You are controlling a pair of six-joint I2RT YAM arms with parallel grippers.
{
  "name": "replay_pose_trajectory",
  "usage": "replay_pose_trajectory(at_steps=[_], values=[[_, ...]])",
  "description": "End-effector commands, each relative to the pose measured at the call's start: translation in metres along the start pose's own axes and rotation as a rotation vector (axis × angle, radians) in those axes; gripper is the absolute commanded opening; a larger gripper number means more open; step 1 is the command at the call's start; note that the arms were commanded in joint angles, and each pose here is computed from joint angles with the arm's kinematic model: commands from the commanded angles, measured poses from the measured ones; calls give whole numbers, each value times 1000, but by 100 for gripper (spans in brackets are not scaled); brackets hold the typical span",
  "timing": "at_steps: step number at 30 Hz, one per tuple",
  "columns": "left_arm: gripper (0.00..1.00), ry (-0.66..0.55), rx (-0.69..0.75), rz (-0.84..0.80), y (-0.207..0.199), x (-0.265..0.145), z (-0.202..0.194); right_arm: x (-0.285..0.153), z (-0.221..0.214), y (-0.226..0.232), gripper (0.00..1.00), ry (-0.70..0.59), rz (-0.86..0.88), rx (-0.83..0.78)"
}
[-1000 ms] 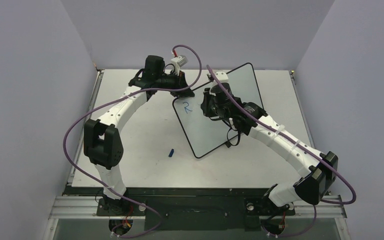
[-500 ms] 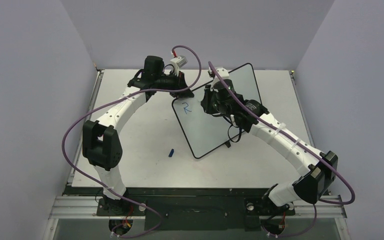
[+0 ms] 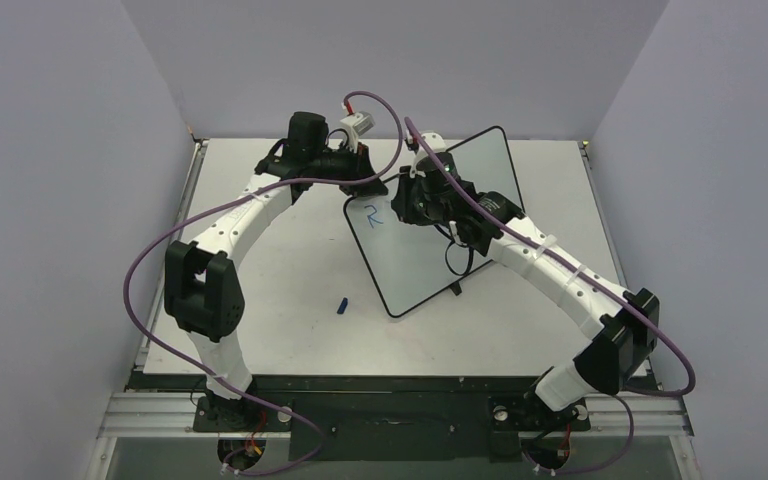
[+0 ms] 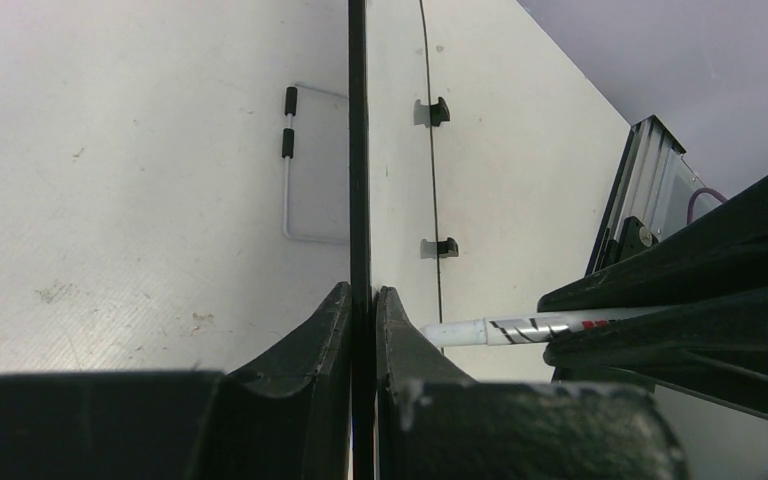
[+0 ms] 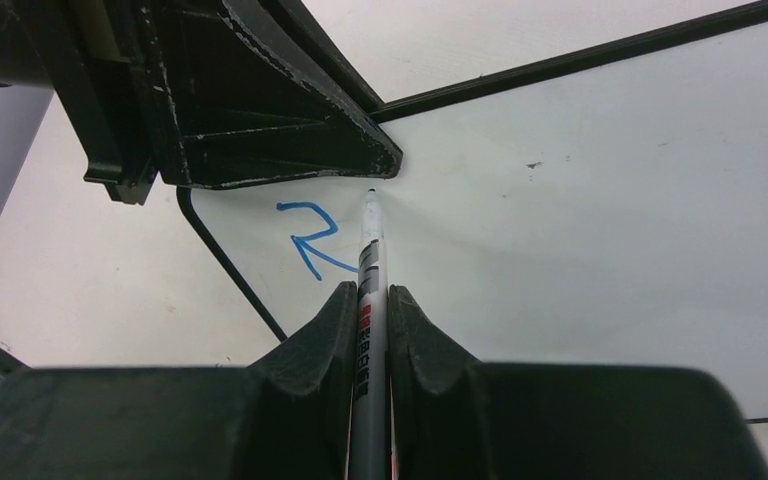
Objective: Write a sentence on the whiteboard
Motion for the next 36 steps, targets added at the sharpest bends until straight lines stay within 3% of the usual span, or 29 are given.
replay_pose_trajectory(at_steps=[1, 27, 36], values=[[0, -68, 161, -3, -15, -10, 25, 2, 20, 14, 0, -49, 47, 21], [0, -80, 167, -1, -18, -11, 30, 4, -32, -18, 0, 34, -45, 31], [0, -80, 166, -3, -18, -9, 29, -18, -6, 0, 0, -24, 9, 37]])
Point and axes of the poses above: each gripper's point midway between its finger pads, its own x axis out along the fingers, its own y axis along the line the jaws close on, z = x × y, the point moved 2 cm from there along -x, back along the fingers, and after that the axes turned 10 degrees about x, right-handed, at the moved point
